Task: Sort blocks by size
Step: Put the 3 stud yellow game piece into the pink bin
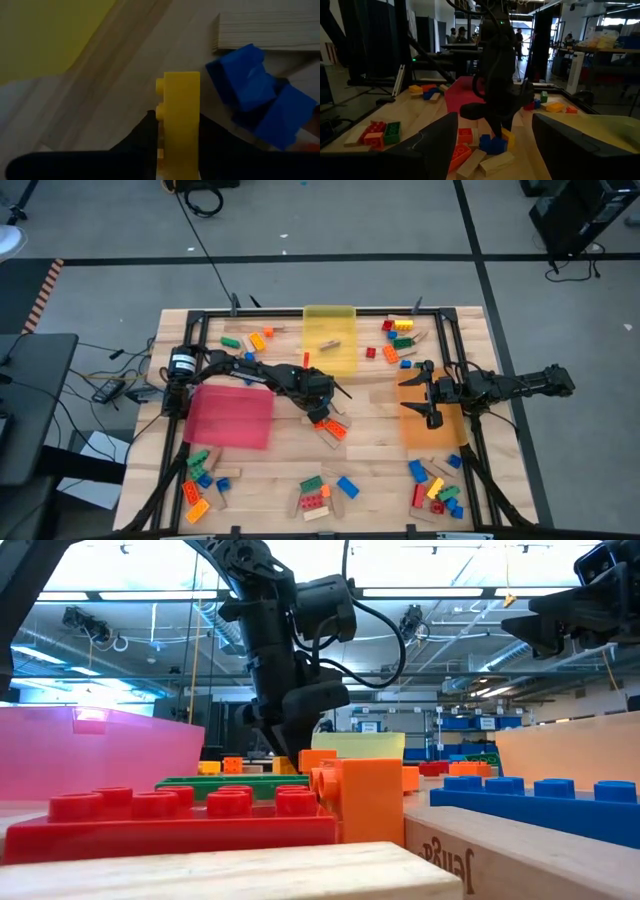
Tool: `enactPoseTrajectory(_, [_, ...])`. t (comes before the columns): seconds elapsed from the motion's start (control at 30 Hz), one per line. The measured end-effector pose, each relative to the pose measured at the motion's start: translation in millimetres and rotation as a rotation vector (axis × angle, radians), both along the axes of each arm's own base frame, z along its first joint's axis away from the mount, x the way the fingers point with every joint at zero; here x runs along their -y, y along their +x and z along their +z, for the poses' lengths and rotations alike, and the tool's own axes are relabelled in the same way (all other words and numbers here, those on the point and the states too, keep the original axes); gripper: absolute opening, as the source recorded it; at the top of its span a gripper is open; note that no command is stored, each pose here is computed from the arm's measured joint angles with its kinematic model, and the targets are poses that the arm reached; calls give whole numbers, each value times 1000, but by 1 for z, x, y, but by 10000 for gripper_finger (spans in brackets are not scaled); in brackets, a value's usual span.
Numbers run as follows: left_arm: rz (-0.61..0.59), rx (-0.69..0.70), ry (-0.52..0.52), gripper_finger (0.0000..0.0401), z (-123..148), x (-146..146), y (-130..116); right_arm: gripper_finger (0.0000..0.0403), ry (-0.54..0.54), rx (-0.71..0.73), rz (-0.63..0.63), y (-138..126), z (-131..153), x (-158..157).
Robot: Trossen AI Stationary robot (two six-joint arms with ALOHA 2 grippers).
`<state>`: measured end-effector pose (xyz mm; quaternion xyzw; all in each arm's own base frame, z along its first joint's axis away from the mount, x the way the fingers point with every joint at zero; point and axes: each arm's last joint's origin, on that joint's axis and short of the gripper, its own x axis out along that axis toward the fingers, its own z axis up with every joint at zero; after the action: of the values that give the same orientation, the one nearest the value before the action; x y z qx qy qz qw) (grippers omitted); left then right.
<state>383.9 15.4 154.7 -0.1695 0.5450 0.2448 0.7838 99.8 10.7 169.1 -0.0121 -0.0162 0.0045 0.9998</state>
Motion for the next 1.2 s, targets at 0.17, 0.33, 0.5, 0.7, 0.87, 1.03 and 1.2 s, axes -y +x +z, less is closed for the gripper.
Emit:
enactPoseTrajectory(0.17, [1,-7,-7,93,0,0,-1,271,0,0,0,0,0,0])
enactPoseTrajectory(0.33, [-5,-65,-24,93,7,1,-3,268,0,0,0,0,0,0])
enactPoseTrajectory(0.5, [-59,-41,0,93,40,3,-2,270,0,0,0,0,0,0])
enactPoseTrajectory(0.7, [-151,84,36,93,99,12,-33,268,0,0,0,0,0,0])
enactPoseTrajectory(0.87, [-136,157,52,93,126,19,-90,270,0,0,-1,0,0,0])
enactPoseTrajectory(1.03, [-44,131,-9,93,110,29,-152,268,0,0,0,0,0,0])
enactPoseTrajectory(1.2, [-19,50,-63,93,86,39,-192,269,0,0,-1,0,0,0])
